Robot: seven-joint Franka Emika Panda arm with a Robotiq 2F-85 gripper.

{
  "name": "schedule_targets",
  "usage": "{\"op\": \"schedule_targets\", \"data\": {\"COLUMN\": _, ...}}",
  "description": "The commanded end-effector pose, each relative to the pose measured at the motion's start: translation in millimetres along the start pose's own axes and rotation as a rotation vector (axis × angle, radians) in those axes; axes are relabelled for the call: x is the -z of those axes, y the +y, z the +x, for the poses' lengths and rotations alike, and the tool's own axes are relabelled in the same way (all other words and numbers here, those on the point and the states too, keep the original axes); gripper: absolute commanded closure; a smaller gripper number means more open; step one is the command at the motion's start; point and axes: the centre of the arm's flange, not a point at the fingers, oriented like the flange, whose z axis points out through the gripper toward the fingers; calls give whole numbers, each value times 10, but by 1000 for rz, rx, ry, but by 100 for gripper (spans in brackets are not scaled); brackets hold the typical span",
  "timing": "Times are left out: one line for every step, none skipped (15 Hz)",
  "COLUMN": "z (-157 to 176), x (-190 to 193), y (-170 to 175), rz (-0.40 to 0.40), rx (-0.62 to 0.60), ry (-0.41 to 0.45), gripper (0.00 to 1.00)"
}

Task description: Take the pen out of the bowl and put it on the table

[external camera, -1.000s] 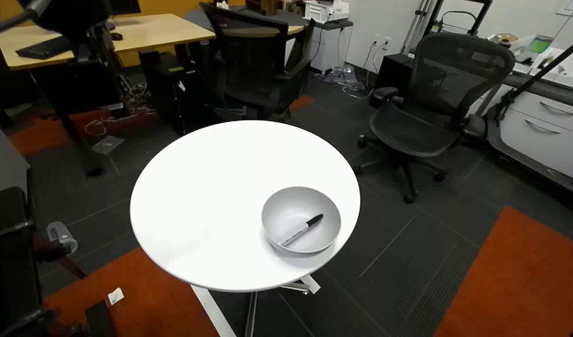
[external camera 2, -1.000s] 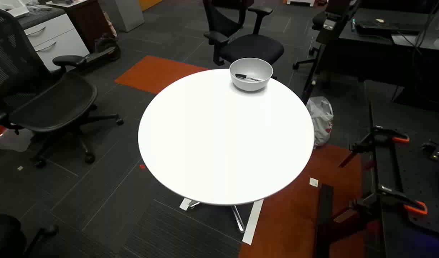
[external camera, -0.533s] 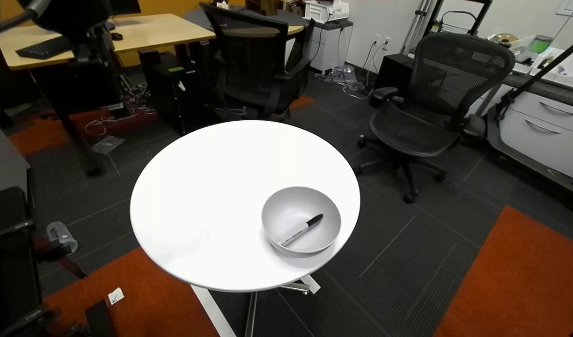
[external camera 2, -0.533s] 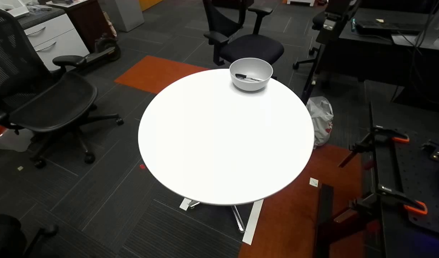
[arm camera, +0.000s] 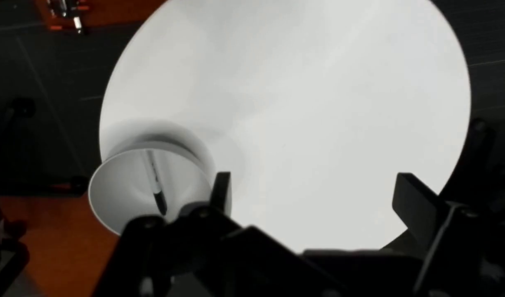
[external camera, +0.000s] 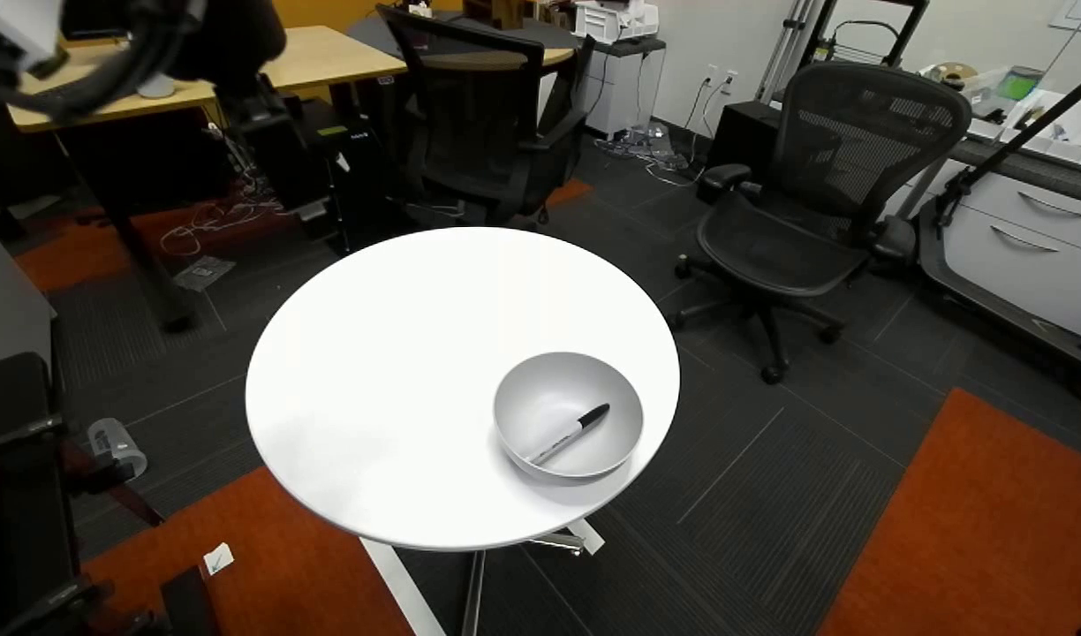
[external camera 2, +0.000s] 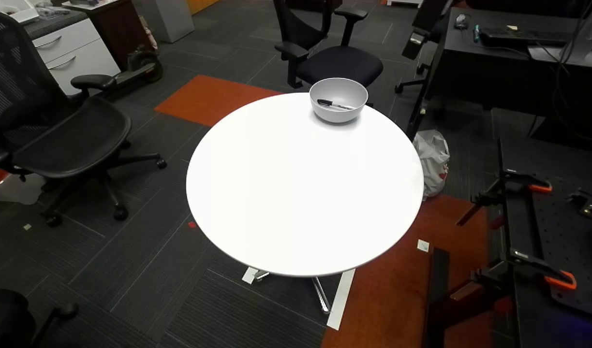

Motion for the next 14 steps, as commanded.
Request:
{"op": "schedule_targets", "data": {"z": 501, "x": -386, "y": 241, "rz": -79, "rx": 115, "ry": 31, "gripper": 0}}
{"op": "schedule_targets", "data": {"z": 594, "x": -486, "y": 312, "rz": -96, "rx": 139, "ry": 37, "gripper": 0}}
{"op": "schedule_targets", "data": {"z": 674, "x": -566, "y": 383, "rz": -103, "rx": 155, "ry": 36, "gripper": 0}}
{"op": "schedule_targets", "data": {"z": 764, "x": -663, "y": 477, "rz": -116, "rx": 156, "ry": 38, "gripper": 0}}
{"op": "schedule_targets", "data": {"z": 844, "x": -747, "y": 566, "rz": -125, "rx": 158, "ry": 32, "gripper": 0}}
{"op": "schedule_targets", "data": {"z": 915, "x": -823, "y": 664, "rz": -129, "rx": 155, "ry": 27, "gripper": 0}}
{"op": "schedule_targets", "data": {"z": 969, "x": -889, "y": 745, "rz": -134, "rx": 152, "ry": 21, "gripper": 0}}
{"op": "schedule_targets", "data": {"z": 1026, "x": -954, "y": 833, "rz": -135, "rx": 149, "ry": 13, "gripper": 0}}
{"op": "schedule_targets", "data": {"z": 1080, "x": -1014, "y": 922, "rz": -135, "rx": 147, "ry": 6, "gripper": 0}}
{"op": "schedule_targets", "data": {"z": 1131, "x": -1069, "y": 994, "rz": -137, "rx": 141, "ry": 2, "gripper": 0}}
{"op": "schedule_targets", "data": {"z": 1180, "x": -1124, "y": 1066, "rz": -140, "rx": 137, "ry": -2, "gripper": 0}}
{"op": "schedule_targets", "data": {"z": 1216, "x": -1178, "y": 1124, "rz": -144, "rx": 122, "ry": 3, "gripper": 0}}
{"op": "schedule_targets", "data": {"z": 1220, "x": -1211, "y": 1176, "rz": -145, "rx": 109, "ry": -15, "gripper": 0}}
{"op": "schedule_targets", "data": {"z": 1048, "x": -1140, "y": 1067, "rz": -152, "rx": 112, "ry": -11, "gripper": 0}}
